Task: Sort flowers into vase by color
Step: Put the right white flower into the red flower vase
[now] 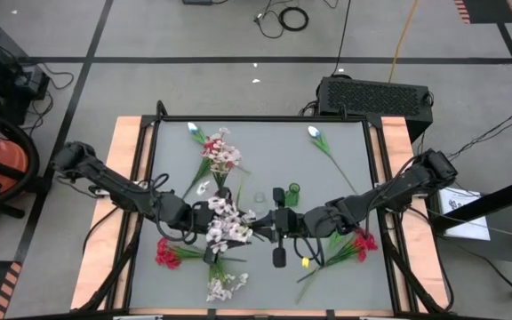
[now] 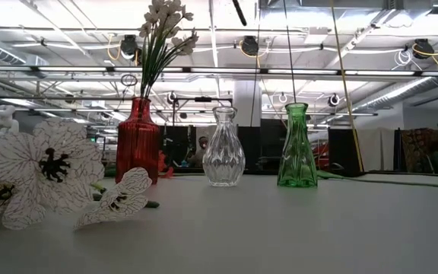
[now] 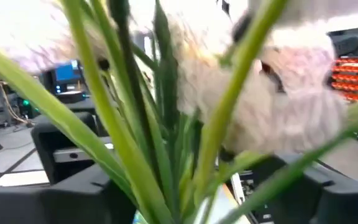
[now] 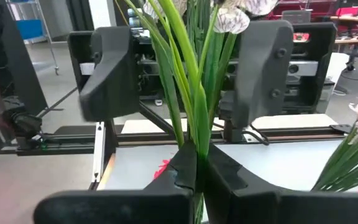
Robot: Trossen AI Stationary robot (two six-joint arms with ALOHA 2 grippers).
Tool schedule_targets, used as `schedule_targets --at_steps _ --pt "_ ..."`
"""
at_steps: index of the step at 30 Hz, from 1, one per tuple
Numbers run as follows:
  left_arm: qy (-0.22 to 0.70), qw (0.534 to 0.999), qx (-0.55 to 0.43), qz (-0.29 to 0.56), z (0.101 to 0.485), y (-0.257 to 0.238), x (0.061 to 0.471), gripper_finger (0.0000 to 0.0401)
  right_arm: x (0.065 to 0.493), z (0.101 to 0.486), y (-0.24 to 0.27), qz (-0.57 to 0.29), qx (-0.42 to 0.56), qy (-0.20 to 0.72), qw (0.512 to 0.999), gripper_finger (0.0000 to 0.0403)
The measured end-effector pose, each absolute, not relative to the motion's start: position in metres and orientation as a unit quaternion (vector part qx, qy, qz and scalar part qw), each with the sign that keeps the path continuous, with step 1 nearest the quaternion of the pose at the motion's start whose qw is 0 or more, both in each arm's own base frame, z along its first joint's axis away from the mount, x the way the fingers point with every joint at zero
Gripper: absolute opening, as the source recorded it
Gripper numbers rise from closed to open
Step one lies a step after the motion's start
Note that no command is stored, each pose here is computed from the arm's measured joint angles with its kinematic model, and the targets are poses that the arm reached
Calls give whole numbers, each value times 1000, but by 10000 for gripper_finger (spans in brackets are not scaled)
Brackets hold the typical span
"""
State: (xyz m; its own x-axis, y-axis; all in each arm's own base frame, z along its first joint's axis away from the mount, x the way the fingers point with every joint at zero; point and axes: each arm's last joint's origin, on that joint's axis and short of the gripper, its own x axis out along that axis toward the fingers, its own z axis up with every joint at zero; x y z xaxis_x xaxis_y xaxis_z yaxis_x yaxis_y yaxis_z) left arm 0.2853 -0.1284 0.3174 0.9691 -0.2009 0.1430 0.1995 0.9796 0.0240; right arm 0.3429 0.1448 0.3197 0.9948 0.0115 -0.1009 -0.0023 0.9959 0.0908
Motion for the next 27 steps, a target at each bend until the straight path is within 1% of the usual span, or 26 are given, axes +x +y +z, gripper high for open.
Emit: schedule_targets --at_steps 6,9,12,15,17,22,24,27 --pt "-71 992 5 -104 322 -127 280 151 341 322 145 5 50 50 998 7" --pt "-70 992 5 -108 326 -128 276 102 339 323 147 9 52 50 997 13" --pt "-64 991 8 -116 329 -130 269 59 339 323 148 11 60 51 997 35" --pt "-57 991 13 -124 335 -129 259 21 337 324 149 12 64 53 996 73" --pt "-45 990 16 -129 338 -128 252 10 335 326 150 11 64 52 997 104" --pt "-19 991 18 -131 350 -122 226 19 326 331 148 11 65 68 995 177" --pt "-5 993 18 -116 353 -120 215 20 322 333 147 12 65 76 995 199" --pt "11 997 25 -75 358 -114 196 20 313 337 147 15 68 91 993 219"
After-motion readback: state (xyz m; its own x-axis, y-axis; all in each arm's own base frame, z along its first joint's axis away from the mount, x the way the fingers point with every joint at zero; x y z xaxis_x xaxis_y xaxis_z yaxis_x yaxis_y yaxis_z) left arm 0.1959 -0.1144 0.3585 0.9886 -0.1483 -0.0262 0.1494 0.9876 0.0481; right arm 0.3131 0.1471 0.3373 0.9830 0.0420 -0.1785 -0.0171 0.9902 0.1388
